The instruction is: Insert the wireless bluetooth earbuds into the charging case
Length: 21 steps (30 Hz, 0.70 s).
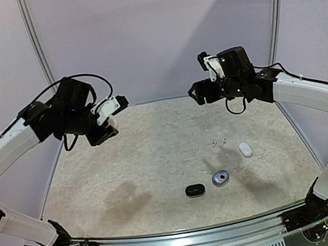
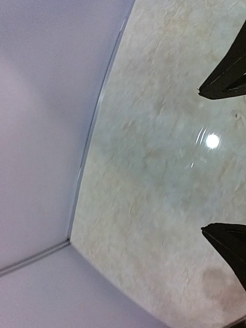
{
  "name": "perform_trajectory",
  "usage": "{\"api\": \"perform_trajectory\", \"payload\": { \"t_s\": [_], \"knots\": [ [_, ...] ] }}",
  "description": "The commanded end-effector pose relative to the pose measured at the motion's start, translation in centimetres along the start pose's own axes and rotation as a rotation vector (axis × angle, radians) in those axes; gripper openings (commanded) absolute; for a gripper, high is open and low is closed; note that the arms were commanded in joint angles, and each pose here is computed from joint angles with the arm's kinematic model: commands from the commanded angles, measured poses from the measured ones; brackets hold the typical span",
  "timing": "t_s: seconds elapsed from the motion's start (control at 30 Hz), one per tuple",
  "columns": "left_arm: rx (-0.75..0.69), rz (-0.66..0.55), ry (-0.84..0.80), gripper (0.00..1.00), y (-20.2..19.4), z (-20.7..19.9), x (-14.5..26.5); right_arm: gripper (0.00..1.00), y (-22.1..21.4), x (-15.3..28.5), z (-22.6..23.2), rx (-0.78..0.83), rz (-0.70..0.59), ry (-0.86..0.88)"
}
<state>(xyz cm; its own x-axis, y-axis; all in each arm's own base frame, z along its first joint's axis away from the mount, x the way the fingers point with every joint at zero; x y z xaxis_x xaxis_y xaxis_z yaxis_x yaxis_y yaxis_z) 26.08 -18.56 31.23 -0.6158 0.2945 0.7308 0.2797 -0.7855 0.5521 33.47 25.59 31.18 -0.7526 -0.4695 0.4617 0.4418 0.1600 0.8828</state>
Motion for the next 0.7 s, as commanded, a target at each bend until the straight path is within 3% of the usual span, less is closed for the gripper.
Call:
{"api": "perform_trajectory", "payload": {
  "t_s": [0.0, 0.13, 0.3, 0.67],
  "knots": [
    [-0.389, -0.359, 0.13, 0.0, 2.9, -3.0, 2.4, 0.83, 2.0, 1.6, 6.8, -0.038, -0.139, 0.39],
    [-0.534, -0.523, 0.161, 0.0, 4.2, -6.1, 3.1, 0.8, 2.4, 2.7, 12.6, -0.025, -0.182, 0.63],
    [-0.493, -0.522, 0.148, 0.0, 4.8, -6.9, 2.8, 0.76, 1.8, 2.5, 16.1, -0.042, -0.168, 0.79],
    [-0.444, -0.49, 0.184, 0.0, 5.4, -6.8, 1.9, 0.56, 0.2, -0.6, 19.1, -0.042, -0.054, 0.804]
  ]
}}
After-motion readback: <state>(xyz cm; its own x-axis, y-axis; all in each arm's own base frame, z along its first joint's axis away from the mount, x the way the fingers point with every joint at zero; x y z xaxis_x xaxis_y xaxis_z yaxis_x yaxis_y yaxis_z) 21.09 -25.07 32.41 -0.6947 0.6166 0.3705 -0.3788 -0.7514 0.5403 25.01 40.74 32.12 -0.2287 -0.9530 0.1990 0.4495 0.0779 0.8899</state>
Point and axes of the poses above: each gripper's point midway between its finger pads, its own x axis back along the fingers, its own z axis along the line the jaws close on, y = z × x, the point moved 8 cm from there along x, back along the fingers, and after that the axes turned 4 degrees about x, right-handed, at the moved point
